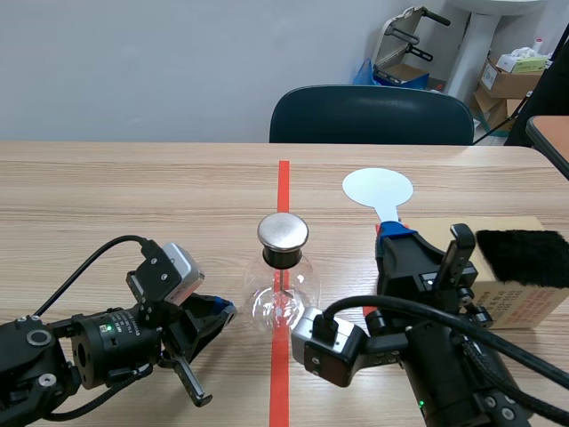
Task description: Do the electroscope experiment
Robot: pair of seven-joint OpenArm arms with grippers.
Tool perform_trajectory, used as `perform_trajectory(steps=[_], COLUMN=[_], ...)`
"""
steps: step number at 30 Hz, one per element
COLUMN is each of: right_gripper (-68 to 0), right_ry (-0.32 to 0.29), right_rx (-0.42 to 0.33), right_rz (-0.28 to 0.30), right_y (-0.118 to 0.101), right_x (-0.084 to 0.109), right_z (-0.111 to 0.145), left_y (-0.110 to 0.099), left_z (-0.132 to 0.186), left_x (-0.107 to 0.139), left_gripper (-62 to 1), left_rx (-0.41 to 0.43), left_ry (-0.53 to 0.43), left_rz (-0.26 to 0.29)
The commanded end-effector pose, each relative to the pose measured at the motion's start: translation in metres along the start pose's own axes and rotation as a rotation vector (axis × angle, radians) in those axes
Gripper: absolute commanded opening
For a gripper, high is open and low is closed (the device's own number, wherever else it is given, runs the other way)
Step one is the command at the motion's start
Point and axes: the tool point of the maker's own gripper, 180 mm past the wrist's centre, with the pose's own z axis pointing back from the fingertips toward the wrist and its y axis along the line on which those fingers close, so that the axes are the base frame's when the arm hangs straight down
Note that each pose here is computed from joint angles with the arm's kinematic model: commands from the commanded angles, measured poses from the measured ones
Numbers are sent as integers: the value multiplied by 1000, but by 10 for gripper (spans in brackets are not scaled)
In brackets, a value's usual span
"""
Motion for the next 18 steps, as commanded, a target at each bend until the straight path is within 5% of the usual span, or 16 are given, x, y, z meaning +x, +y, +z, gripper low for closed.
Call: perform_trajectory(steps=[1,18], right_gripper=[-662,-662], right_ry=[11,11], right_rx=[-25,-25], right_rz=[5,5], right_y=[-6,-6], right_x=[-5,-5], right_z=[-3,-3], left_y=[-4,-11], left_z=[-1,1], left_x=[7,2], left_gripper=[-578,-578], left_rx=[-7,-13], left_ry=[-28,-27], left_rz=[8,23])
